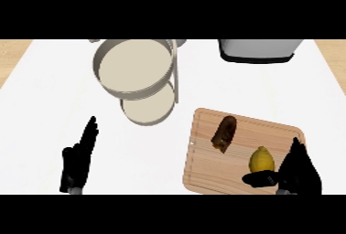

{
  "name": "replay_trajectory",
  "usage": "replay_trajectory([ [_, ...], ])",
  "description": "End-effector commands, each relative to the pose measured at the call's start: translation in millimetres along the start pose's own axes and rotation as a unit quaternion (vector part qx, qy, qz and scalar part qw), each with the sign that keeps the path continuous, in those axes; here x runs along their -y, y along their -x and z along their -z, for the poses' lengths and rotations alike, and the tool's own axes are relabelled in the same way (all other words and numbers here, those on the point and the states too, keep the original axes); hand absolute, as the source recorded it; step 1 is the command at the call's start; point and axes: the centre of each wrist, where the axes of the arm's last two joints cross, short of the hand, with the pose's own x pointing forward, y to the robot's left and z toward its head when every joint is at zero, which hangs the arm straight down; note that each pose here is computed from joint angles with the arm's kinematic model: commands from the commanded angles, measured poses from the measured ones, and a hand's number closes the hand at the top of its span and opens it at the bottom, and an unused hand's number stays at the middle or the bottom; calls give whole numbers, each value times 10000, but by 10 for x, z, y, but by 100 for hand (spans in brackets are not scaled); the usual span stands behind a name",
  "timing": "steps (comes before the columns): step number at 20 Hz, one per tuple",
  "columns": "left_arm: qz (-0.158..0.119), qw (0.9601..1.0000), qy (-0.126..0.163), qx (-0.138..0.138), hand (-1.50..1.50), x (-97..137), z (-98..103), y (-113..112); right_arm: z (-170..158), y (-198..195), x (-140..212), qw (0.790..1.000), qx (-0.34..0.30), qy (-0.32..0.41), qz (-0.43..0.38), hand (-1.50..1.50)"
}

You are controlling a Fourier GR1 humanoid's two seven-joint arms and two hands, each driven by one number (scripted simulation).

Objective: Pick the lemon from the cutting board and place it in the tiered basket

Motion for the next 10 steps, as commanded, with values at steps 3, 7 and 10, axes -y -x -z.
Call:
replay_trajectory([
  [3, 33, 9998, -81, -177, 0, 51, -104, 190, 81, -240, 60, 9932, -1075, -196, -396, -150],
  [7, -27, 9998, 47, -207, 0, -58, -87, 184, 112, -139, 16, 9906, -1198, -445, -489, -150],
  [10, -79, 9999, -51, -126, 0, 64, -95, 137, 142, -166, -89, 9899, -1249, -530, -416, -150],
])
